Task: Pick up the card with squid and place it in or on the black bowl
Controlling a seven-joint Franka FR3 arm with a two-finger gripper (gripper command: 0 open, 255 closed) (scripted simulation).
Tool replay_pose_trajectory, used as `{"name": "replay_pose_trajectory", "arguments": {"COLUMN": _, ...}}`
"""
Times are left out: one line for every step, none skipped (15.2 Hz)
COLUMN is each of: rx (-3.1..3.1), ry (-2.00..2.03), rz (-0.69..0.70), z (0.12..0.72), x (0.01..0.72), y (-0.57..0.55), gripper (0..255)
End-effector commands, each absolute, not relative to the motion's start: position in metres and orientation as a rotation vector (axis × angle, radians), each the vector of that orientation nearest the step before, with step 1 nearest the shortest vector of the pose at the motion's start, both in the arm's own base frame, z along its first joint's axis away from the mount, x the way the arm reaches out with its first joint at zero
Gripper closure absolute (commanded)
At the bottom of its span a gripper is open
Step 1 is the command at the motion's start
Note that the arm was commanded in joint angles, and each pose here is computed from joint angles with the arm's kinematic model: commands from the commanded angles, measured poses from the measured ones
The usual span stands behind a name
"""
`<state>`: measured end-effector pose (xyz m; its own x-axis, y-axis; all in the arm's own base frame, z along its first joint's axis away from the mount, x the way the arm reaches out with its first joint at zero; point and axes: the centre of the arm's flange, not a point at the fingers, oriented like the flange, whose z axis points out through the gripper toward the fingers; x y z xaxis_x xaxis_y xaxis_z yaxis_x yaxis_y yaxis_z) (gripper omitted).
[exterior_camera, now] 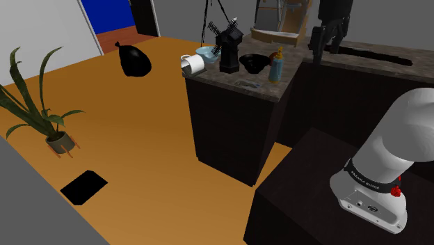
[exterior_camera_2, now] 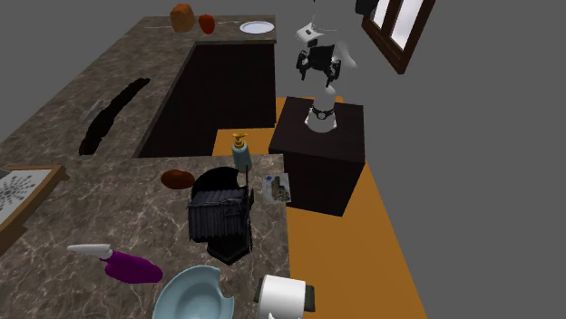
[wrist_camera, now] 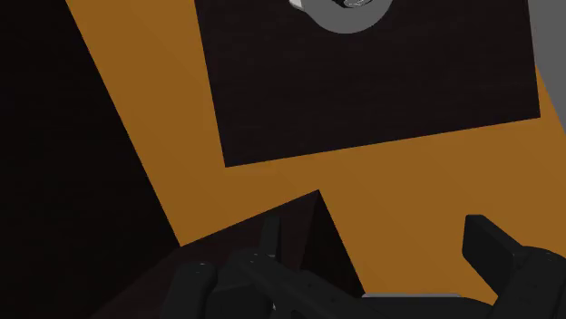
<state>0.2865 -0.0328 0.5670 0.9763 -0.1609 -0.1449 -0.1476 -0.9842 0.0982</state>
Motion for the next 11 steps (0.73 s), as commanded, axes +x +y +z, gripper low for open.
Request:
{"name": "replay_pose_trajectory", "arguments": {"rx": 3.036, "ry": -0.237, "rz": -0.233, "z": 0.567, "x": 0.286, "y": -0.033, "gripper": 0}}
{"name": "replay_pose_trajectory", "arguments": {"rx": 3.017, "ry": -0.218, "rz": -0.208, "z": 0.558, "x": 0.294, "y": -0.028, "gripper": 0}}
{"name": "replay_pose_trajectory", "arguments": {"rx": 2.997, "ry": -0.199, "rz": -0.183, "z": 0.55, "x": 0.302, "y": -0.024, "gripper": 0}}
{"name": "replay_pose_trajectory", "arguments": {"rx": 2.977, "ry": -0.18, "rz": -0.158, "z": 0.541, "x": 0.31, "y": -0.02, "gripper": 0}}
{"name": "replay_pose_trajectory", "arguments": {"rx": 2.956, "ry": -0.162, "rz": -0.134, "z": 0.533, "x": 0.318, "y": -0.015, "gripper": 0}}
{"name": "replay_pose_trajectory", "arguments": {"rx": 2.935, "ry": -0.143, "rz": -0.109, "z": 0.524, "x": 0.326, "y": -0.011, "gripper": 0}}
{"name": "replay_pose_trajectory", "arguments": {"rx": 2.914, "ry": -0.125, "rz": -0.086, "z": 0.516, "x": 0.334, "y": -0.007, "gripper": 0}}
{"name": "replay_pose_trajectory", "arguments": {"rx": 2.893, "ry": -0.107, "rz": -0.062, "z": 0.508, "x": 0.342, "y": -0.003, "gripper": 0}}
{"name": "replay_pose_trajectory", "arguments": {"rx": 2.871, "ry": -0.089, "rz": -0.039, "z": 0.499, "x": 0.351, "y": 0.001, "gripper": 0}}
{"name": "replay_pose_trajectory", "arguments": {"rx": 2.849, "ry": -0.072, "rz": -0.016, "z": 0.491, "x": 0.359, "y": 0.004, "gripper": 0}}
{"name": "replay_pose_trajectory", "arguments": {"rx": 2.827, "ry": -0.054, "rz": 0.007, "z": 0.482, "x": 0.367, "y": 0.008, "gripper": 0}}
